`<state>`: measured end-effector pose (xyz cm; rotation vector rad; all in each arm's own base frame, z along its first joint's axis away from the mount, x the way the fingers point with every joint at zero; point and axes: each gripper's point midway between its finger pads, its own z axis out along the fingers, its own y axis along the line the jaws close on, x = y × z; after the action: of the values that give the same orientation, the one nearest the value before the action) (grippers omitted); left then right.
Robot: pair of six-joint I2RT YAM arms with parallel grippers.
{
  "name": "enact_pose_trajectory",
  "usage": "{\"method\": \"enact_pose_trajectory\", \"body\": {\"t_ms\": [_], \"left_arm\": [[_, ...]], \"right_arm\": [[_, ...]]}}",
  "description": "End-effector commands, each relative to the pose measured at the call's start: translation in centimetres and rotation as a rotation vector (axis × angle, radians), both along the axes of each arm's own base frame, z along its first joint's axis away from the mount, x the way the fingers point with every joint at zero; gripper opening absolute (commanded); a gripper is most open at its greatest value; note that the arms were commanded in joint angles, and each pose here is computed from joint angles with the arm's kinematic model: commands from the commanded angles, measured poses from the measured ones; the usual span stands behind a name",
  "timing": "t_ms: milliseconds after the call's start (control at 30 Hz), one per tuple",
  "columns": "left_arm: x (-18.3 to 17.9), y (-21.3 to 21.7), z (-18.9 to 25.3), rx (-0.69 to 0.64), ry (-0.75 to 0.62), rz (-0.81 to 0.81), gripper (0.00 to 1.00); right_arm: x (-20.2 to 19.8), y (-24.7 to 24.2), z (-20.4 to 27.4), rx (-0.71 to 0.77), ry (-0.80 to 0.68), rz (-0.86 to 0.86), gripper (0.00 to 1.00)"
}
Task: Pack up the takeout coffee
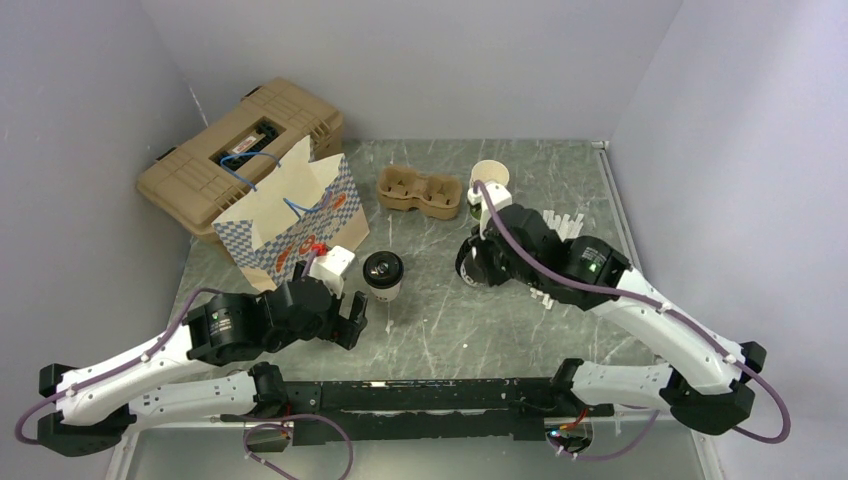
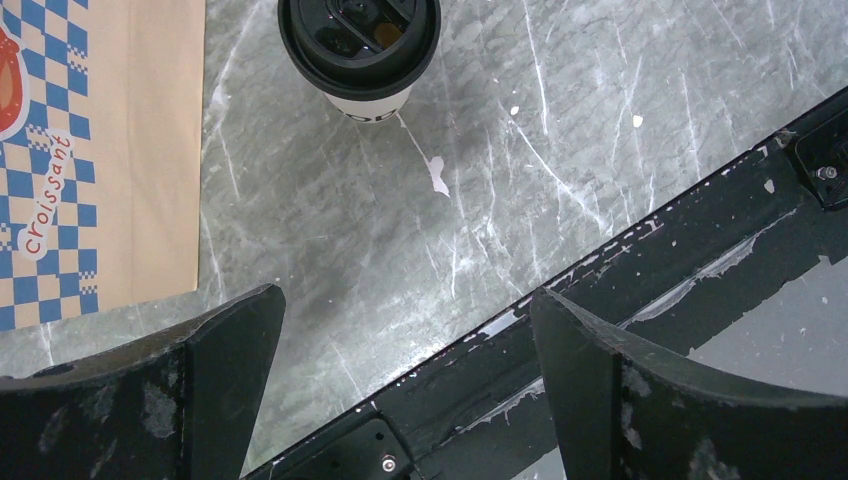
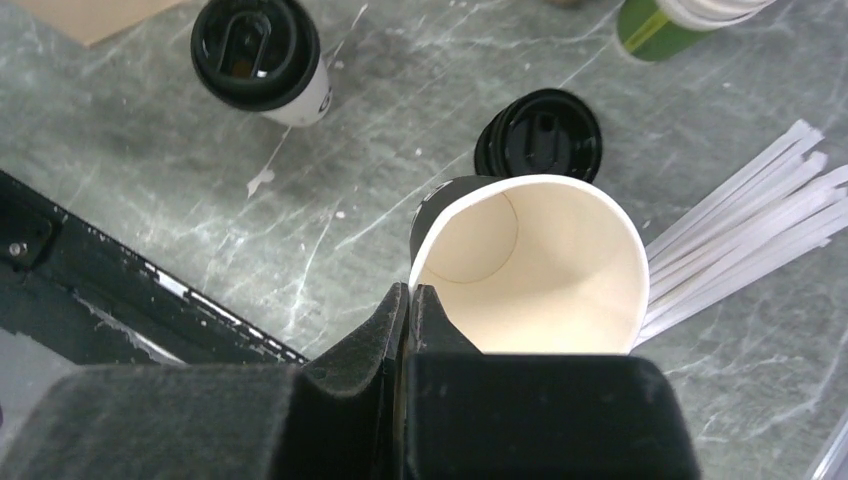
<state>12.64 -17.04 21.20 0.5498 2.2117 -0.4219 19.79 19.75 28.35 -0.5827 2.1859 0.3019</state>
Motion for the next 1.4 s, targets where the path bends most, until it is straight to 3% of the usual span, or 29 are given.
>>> {"method": "enact_pose_trajectory", "body": {"t_ms": [0, 500, 1300, 1367], "left_arm": [[0.2, -0.5, 0.7, -0.028, -0.014, -0.01, 1.0], [0.1, -0.5, 0.9, -0.038, -0.019, -0.017, 0.99], [0.0, -0.1, 1.3, -0.058, -0.028, -0.012, 0.99], [0.0, -0.1, 1.3, -0.059, -0.028, -0.012, 0.99]], "right_arm": [[-1.5, 0.9, -1.3, 0.035, 0.034, 0.012, 0.0], [-3.8, 4.9, -9.3, -0.101, 0.092, 0.053, 0.0], [-4.7, 8.3, -15.7, -0.193, 0.142, 0.05, 0.0], [-4.8, 8.3, -15.9, -0.196, 0.145, 0.047, 0.06]]}}
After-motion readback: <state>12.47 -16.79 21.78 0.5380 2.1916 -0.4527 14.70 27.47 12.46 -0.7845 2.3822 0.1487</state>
